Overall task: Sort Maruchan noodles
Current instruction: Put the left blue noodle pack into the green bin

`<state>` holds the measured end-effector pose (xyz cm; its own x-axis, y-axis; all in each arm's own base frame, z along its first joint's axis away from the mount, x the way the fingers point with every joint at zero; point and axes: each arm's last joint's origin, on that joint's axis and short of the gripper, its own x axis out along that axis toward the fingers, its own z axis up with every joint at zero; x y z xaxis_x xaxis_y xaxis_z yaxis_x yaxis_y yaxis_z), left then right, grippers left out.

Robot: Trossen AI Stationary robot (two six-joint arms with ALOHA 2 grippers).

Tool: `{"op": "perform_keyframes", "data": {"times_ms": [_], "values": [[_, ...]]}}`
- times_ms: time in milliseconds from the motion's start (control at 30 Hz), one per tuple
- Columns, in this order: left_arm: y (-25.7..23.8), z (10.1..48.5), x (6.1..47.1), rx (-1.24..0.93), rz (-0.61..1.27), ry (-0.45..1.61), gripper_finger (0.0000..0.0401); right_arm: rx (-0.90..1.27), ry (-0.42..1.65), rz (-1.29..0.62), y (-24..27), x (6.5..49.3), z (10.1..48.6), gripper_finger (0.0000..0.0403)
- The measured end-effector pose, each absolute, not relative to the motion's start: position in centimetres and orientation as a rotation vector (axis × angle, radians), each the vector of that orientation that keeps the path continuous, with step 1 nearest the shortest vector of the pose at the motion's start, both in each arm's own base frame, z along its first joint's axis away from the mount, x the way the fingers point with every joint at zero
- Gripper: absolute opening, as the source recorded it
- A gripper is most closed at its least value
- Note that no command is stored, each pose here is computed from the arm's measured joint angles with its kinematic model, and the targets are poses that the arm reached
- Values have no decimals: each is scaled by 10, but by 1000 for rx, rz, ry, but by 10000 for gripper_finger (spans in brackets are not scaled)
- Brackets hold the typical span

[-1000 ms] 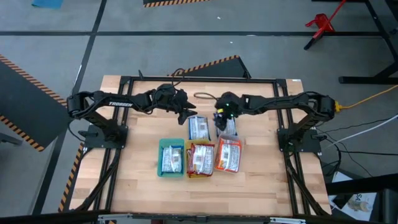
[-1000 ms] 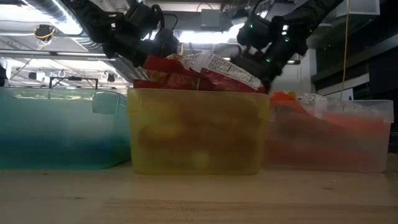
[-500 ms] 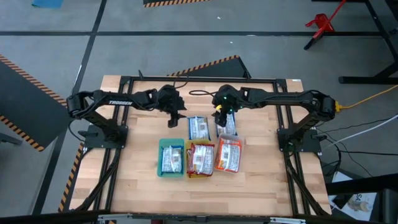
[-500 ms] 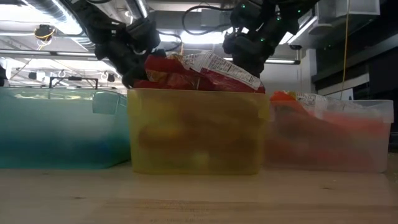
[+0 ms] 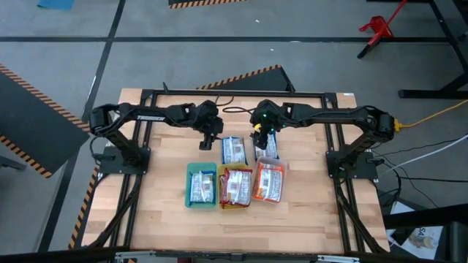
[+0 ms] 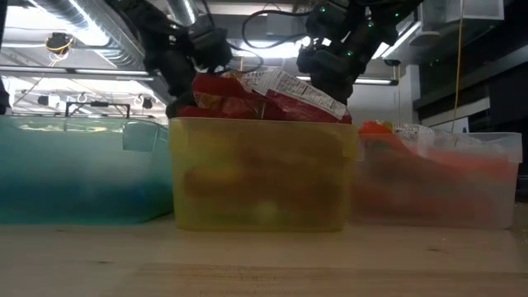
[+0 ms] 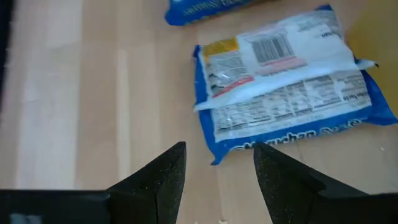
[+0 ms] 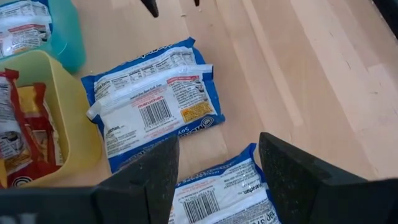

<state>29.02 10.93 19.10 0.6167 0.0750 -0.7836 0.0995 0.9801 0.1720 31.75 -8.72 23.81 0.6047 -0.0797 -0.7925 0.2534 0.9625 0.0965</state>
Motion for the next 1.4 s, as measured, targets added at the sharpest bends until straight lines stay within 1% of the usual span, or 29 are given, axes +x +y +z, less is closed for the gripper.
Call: {"op": "perform_keyframes", "data": {"times_ms": [167,533,633,767,867,967,1167,1400], "values": [[111,179,296,222,-72,1045,183,210,914,-193,-87,317,237,209],[111,171,303,238,-149,1015,185,179,972,-178,-88,311,235,209],[110,172,306,251,-148,991,198,193,959,-189,-96,305,241,209],[109,173,308,270,-140,981,232,244,901,-195,-112,289,258,209],[106,172,309,327,-116,1005,260,267,851,-216,-121,274,273,209],[102,172,311,390,-102,1023,280,267,804,-246,-126,263,285,209],[95,172,312,376,-141,1014,286,246,775,-263,-125,257,294,209],[102,173,312,380,-104,995,284,237,775,-249,-125,256,294,209]]}}
